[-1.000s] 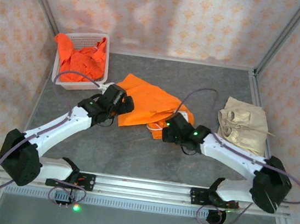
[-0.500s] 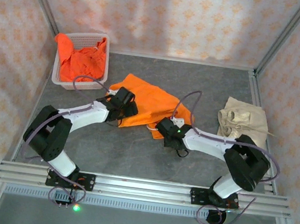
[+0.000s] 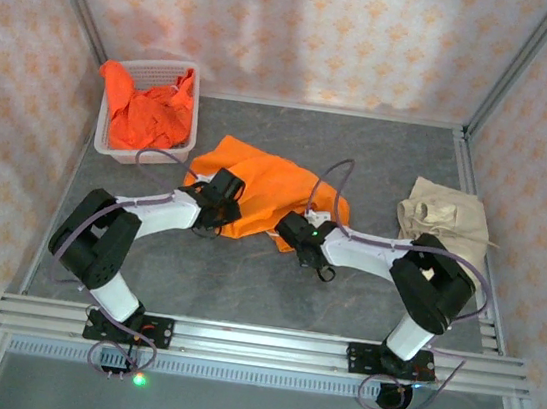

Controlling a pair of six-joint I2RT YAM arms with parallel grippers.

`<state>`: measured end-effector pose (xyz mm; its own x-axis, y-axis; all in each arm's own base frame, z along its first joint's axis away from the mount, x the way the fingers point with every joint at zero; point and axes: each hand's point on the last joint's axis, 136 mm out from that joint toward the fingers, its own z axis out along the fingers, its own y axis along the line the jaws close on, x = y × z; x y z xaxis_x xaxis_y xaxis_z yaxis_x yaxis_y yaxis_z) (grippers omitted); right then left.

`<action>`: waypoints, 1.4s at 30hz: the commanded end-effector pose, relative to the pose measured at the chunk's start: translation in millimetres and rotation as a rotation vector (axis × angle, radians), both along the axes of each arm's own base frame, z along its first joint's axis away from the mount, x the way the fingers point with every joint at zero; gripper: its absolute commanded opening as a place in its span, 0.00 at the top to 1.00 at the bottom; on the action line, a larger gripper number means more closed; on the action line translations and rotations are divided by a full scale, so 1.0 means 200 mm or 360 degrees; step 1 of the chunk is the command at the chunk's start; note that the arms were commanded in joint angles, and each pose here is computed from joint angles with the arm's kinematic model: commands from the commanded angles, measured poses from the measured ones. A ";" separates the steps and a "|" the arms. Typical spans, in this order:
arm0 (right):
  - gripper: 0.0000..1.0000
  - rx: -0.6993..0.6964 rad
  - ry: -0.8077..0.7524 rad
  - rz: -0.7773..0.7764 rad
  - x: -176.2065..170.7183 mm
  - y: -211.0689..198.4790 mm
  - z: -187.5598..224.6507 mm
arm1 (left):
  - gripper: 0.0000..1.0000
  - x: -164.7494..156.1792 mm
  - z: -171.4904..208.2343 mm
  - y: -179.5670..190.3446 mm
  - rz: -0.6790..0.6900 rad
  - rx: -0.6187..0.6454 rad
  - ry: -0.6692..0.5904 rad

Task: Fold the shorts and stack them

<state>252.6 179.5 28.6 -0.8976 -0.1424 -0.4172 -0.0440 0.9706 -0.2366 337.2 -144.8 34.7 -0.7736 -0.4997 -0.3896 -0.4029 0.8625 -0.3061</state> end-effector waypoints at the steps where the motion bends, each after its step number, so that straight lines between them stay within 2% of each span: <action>1: 0.96 -0.0127 -0.0126 -0.0002 0.05 -0.06 0.13 | 1.00 0.06 0.21 0.03 0.0022 0.0047 -0.0134; 3: 1.00 -0.0155 -0.0166 0.0018 0.06 -0.08 0.20 | 1.00 0.08 0.34 0.04 0.0015 0.0061 -0.0203; 8: 1.00 -0.0255 -0.0335 0.0073 0.12 -0.14 0.46 | 1.00 0.13 0.74 0.08 0.0018 0.0089 -0.0415; 15: 1.00 -0.0245 -0.0635 0.0176 0.17 -0.21 0.99 | 1.00 0.17 1.35 0.18 0.0041 0.0099 -0.0726; 21: 1.00 0.0030 -0.0911 0.0319 0.12 -0.21 1.44 | 1.00 0.15 1.85 0.27 0.0087 0.0090 -0.1018; 31: 1.00 0.0596 -0.1119 0.0716 -0.10 -0.09 1.92 | 1.00 -0.06 2.57 0.41 0.0138 0.0107 -0.1479; 38: 1.00 0.0971 -0.1213 0.0907 -0.21 0.03 2.17 | 1.00 -0.20 2.90 0.53 0.0214 0.0176 -0.1700; 42: 1.00 0.1004 -0.1255 0.0840 -0.21 0.00 2.22 | 1.00 -0.20 2.99 0.53 0.0219 0.0166 -0.1772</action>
<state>217.4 184.2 447.8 -0.2788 -0.0702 -0.9578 -0.5307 0.8425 0.0928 294.2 -50.3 632.5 0.0687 -0.5272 -0.8469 0.0213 0.8495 -0.5271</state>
